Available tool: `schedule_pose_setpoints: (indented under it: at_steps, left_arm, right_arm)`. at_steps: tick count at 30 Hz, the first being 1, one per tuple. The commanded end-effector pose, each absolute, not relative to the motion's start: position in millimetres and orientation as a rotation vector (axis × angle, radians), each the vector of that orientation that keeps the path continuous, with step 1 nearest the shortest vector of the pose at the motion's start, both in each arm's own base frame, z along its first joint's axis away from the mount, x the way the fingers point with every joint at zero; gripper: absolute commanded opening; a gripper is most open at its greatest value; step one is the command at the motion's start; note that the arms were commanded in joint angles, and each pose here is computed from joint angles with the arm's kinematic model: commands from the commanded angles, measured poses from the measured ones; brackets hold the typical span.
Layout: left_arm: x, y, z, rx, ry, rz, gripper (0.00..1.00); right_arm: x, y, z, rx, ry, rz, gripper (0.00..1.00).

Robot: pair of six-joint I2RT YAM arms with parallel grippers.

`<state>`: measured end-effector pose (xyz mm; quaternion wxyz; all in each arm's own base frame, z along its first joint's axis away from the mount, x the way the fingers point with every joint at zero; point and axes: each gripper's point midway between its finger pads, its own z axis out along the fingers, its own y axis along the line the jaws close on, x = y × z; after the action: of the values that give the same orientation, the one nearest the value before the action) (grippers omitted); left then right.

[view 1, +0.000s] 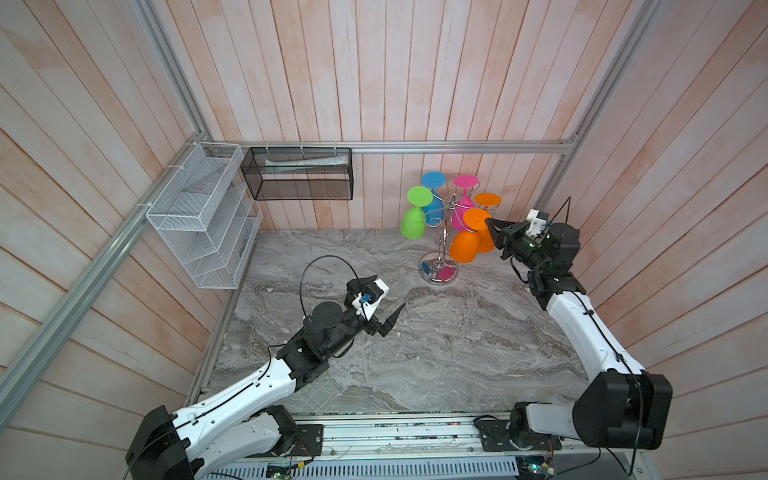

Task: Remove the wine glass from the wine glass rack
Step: 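Close the right gripper on the orange glass's foot at the rack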

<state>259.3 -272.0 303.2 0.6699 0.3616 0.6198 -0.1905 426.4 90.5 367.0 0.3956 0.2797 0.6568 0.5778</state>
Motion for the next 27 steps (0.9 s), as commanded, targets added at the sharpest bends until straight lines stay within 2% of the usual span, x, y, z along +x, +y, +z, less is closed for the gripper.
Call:
schedule_pose_setpoints:
  at_steps: [1,15,27]
  left_arm:
    - [257.9,-273.9,298.4,0.832,1.390,-0.424,0.99]
    - [256.1,-275.3,298.2,0.841,1.388,-0.424,0.99]
    - [255.5,-276.9,295.0,0.855,1.391,-0.417,0.99]
  right_arm:
    - [416.5,92.1,380.3,0.672,1.638,1.451,0.00]
    - [403.9,102.7,368.6,0.668,1.680,1.424,0.00]
    - [425.9,120.9,364.3,0.666,1.698,1.431,0.00]
